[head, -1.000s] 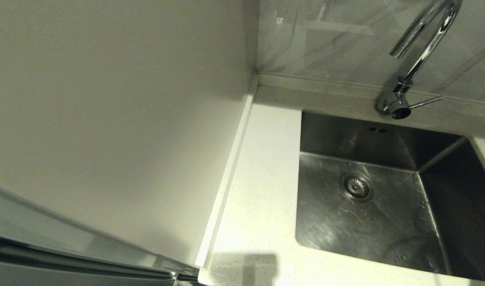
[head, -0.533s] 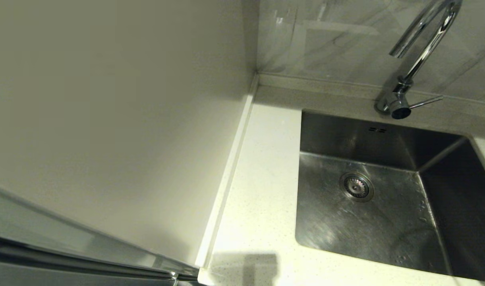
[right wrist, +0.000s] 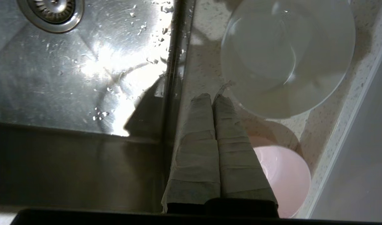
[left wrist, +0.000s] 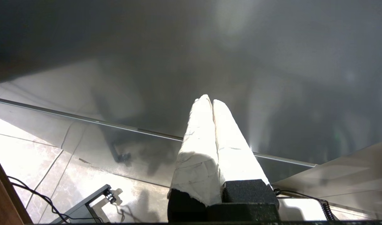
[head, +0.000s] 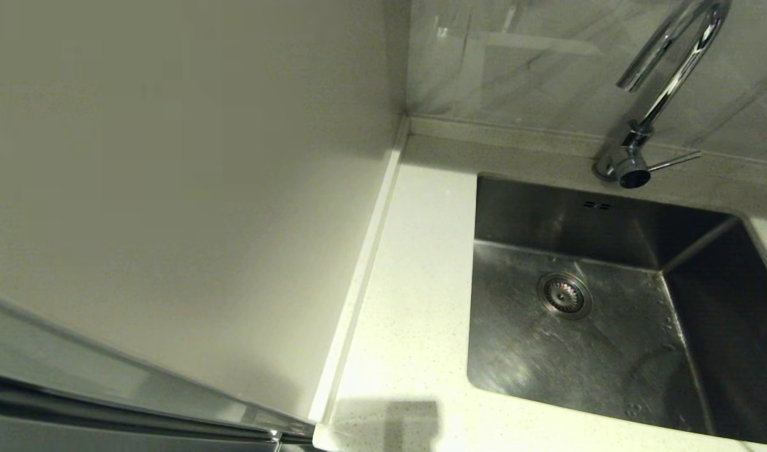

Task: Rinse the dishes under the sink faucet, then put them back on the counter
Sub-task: Put a bowl into the sink

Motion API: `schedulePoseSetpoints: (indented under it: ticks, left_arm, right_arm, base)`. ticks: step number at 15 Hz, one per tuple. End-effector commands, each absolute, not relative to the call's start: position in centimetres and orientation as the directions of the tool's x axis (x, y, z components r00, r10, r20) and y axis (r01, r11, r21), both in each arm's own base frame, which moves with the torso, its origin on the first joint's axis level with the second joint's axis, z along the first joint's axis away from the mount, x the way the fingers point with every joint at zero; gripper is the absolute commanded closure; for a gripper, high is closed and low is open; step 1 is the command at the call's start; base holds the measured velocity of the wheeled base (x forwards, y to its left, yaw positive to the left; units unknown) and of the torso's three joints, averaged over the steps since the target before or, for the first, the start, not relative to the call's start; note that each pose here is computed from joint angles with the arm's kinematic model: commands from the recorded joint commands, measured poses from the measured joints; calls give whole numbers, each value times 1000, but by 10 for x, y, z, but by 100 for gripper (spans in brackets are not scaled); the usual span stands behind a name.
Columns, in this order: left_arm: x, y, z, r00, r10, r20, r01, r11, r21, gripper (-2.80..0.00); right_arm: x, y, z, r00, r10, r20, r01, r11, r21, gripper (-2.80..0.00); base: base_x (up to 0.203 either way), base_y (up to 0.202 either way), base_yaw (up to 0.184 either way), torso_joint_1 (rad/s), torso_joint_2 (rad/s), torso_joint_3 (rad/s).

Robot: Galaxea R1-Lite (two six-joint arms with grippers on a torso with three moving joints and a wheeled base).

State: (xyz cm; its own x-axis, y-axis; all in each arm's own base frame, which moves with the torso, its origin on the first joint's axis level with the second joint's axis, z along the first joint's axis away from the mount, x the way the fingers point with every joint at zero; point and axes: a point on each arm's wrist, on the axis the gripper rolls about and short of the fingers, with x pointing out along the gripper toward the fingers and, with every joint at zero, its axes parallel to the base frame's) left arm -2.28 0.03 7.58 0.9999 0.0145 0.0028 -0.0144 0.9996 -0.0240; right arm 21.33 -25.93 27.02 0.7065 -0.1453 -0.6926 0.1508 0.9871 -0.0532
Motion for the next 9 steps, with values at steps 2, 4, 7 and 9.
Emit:
schedulePoseSetpoints:
  ticks: [2,4,7,9]
  left_arm:
    - [-23,0,76,1000,15,7,-15,1000,-25,0]
    - [-23,0,76,1000,15,6,-15,1000,-25,0]
    - [-23,0,76,1000,14,6,-14,1000,-25,0]
    - [-23,0,76,1000,15,7,-15,1000,-25,0]
  right_arm:
    - [220,-267,258,690,-128,-712,147,988,-35,0]
    - [220,-267,256,674,-141,-725,158,986,-45,0]
    - [228,-270,250,662,-150,-735,186,982,-33,-280]
    - [233,-273,247,675,-160,-720,188,981,-42,-280]
  base:
    - [0,0,0,0,0,0]
    - [0,0,0,0,0,0]
    - [0,0,0,0,0,0]
    - [0,0,0,0,0,0]
